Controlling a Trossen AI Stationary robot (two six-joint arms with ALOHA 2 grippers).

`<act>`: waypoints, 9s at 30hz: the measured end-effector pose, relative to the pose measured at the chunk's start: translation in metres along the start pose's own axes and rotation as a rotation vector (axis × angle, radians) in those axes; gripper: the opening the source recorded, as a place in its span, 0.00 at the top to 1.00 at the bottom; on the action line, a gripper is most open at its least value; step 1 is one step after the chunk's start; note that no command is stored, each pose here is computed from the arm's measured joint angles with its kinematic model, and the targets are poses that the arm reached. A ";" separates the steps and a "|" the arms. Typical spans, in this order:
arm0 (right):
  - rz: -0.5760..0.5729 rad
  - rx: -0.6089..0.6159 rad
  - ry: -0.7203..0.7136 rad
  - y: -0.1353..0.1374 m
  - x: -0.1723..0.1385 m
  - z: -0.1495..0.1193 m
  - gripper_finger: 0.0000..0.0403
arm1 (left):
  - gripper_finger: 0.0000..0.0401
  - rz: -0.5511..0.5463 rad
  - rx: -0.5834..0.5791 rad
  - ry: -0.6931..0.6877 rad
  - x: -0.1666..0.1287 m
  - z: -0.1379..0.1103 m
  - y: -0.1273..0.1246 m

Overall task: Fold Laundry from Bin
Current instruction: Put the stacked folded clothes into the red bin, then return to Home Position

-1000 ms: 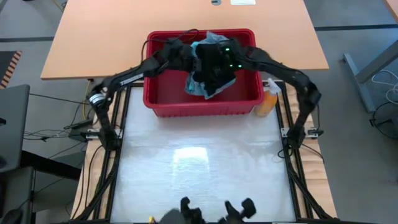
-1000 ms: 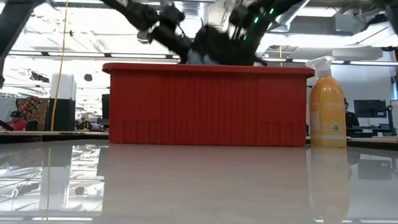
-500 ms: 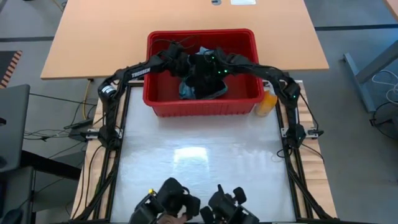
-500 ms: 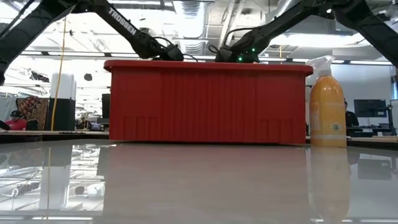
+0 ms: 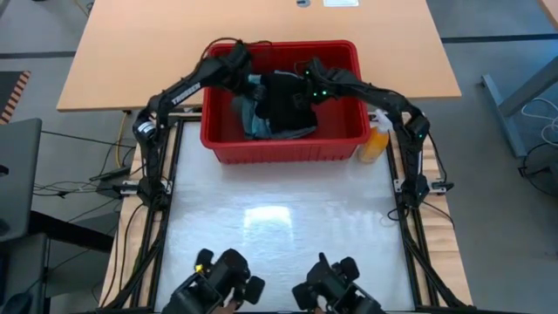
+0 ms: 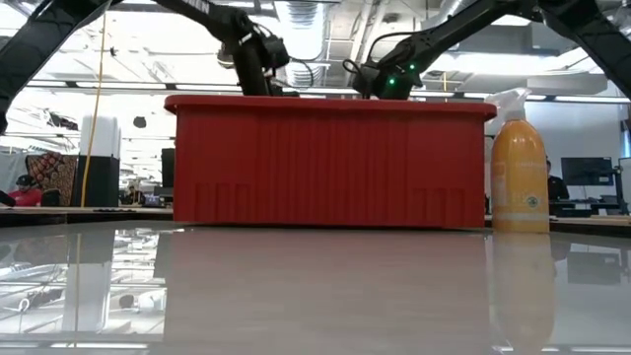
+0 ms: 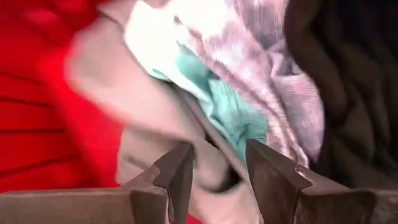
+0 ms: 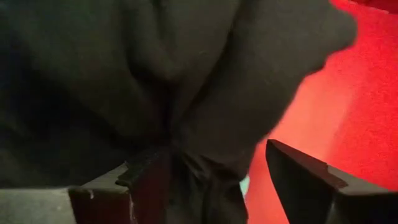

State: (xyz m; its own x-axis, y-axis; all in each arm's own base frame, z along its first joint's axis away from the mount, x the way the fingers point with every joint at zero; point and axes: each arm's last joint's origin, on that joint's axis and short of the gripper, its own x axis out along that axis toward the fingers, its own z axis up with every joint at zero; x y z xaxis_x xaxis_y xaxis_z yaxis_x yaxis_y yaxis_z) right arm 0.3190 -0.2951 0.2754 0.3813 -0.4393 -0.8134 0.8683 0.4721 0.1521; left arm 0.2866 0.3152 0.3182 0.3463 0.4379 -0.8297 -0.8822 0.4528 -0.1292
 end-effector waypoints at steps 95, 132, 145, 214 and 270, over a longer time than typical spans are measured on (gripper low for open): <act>0.847 -0.438 -0.438 0.024 -0.161 -0.282 0.94 | 0.77 -0.940 0.100 -0.761 -0.145 -0.348 0.004; 0.845 -0.312 -0.446 -0.063 -0.108 -0.338 0.96 | 0.77 -0.947 -0.237 -0.613 -0.087 -0.391 0.041; 0.803 -0.455 -0.519 -0.066 -0.109 -0.337 0.89 | 0.77 -0.786 -0.066 -0.648 -0.077 -0.395 0.036; 0.791 -0.460 -0.500 -0.066 -0.107 -0.339 0.88 | 0.77 -0.727 0.122 -0.715 -0.076 -0.396 0.036; 0.791 -0.460 -0.501 -0.066 -0.108 -0.338 0.88 | 0.77 -0.727 0.121 -0.715 -0.076 -0.396 0.036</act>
State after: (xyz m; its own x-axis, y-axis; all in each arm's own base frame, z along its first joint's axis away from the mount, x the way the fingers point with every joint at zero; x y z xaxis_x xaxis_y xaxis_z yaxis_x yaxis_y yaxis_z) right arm 0.1132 -0.0204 0.1627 0.9680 -0.0950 -0.2321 0.1486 0.9627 0.2261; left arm 0.1024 -0.0093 0.1620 0.9283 0.3684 -0.0498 -0.3584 0.8513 -0.3832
